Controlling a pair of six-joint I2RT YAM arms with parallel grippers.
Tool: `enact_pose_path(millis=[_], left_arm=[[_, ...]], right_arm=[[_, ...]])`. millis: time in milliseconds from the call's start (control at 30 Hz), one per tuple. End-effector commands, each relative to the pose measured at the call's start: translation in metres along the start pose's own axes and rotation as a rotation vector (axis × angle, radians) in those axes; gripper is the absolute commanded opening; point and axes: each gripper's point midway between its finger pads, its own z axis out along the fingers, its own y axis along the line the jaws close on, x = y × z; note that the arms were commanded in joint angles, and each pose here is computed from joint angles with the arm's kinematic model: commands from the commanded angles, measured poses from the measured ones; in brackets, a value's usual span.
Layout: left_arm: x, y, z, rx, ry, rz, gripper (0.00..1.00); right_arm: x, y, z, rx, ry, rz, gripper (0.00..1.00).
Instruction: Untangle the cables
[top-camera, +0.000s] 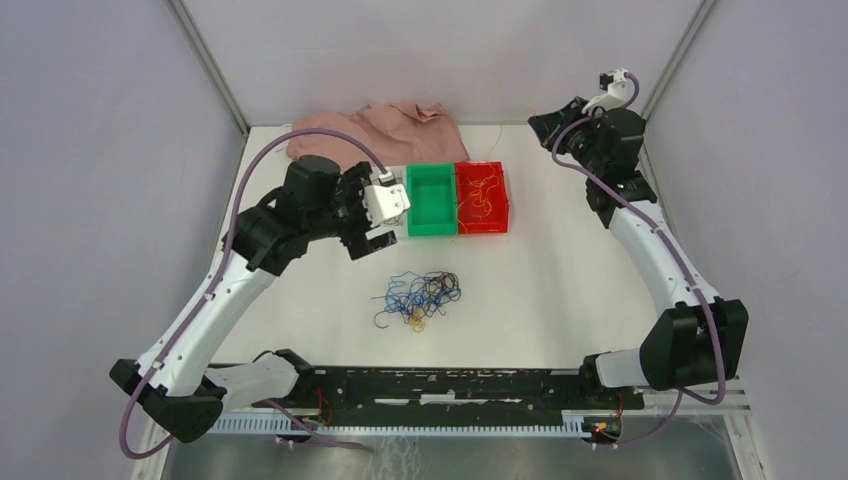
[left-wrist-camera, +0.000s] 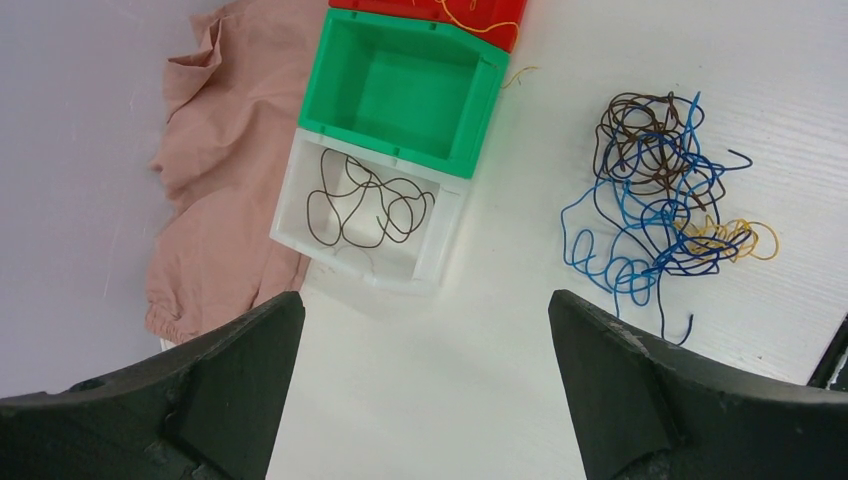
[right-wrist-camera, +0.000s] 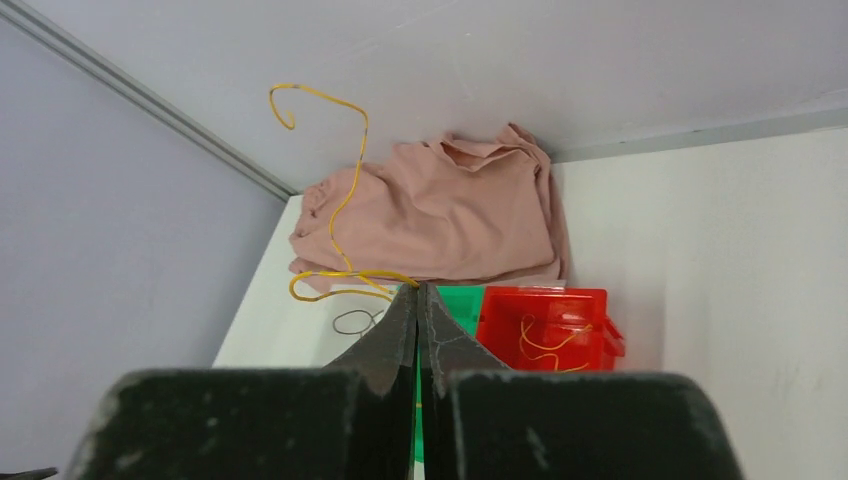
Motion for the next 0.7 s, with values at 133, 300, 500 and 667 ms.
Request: enact_pose_path(millis=[133,300,500,667], left_arm=[[-0.016,0.009,-0.011,-0.048,-0.069,0.000,0.99],[-0.018,0.006,-0.016,-0.039,-0.077,0.007,1.00],[-0.027,0.008,-0.021,-0.038,-0.105,0.000,0.99],[-0.032,0.011,-0.024,-0.046,-0.118,-0.007,0.98]], right_arm=[[-0.022,0.027,-0.006,-0.112,-0.041,0.058,0.00],[-0.019,0.041,-0.004,-0.187,-0.005,0.129,0.00],[-0.007,0.098,-0.028,-0.365,0.084,0.121,0.00],[-0.041,0.131,-0.064,-0.474,-0.034,0.151,0.00]])
